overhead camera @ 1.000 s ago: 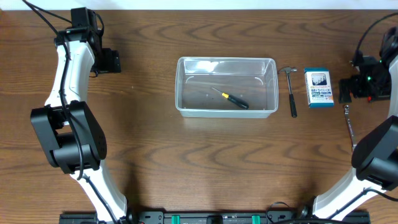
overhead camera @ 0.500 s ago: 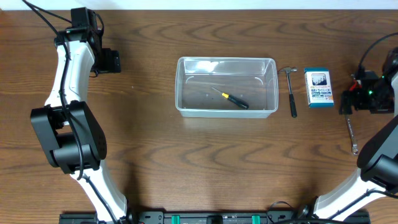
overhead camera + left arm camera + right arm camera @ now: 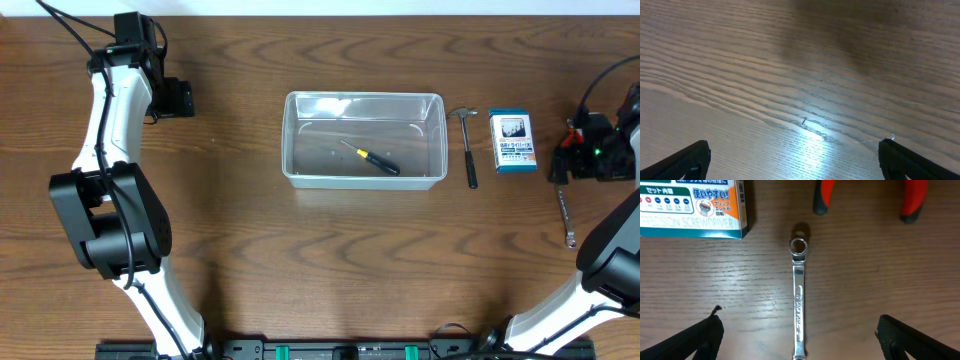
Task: Pack container
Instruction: 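Lower the open right gripper over the silver wrench's shaft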
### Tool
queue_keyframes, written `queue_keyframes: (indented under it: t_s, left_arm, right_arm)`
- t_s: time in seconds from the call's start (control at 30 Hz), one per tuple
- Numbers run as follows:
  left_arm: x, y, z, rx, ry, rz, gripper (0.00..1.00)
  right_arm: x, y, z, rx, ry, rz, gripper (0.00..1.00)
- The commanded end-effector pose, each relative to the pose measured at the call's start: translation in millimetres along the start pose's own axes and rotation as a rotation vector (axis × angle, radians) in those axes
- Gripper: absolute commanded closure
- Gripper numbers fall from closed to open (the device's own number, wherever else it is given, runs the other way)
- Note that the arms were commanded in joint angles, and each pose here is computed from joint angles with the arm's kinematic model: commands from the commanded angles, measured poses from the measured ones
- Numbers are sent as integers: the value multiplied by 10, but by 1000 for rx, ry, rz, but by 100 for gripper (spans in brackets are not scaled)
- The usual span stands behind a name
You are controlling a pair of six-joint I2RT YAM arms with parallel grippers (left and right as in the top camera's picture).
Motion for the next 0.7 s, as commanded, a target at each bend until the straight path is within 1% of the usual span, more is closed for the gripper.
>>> queue_keyframes:
  t_s: [0.0,0.3,0.67]
  left_arm:
    - [5,-48,85,26,12,3,2]
    - [5,-48,85,26,12,3,2]
    - [5,-48,85,26,12,3,2]
  right_arm:
    - [31,-42,40,-2,18,-12,1]
    - [12,5,62,-24,9,19,1]
    - [16,-5,126,-24,10,15,1]
Point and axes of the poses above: each gripper's point midway between its finger pads, its own z axis out along the fingers, its own x axis along the line the jaws close on, y = z × x, the point moved 1 cm from there along -z, back along the fingers, and after that the axes turned 8 degrees about z, right-handed, at the moved point
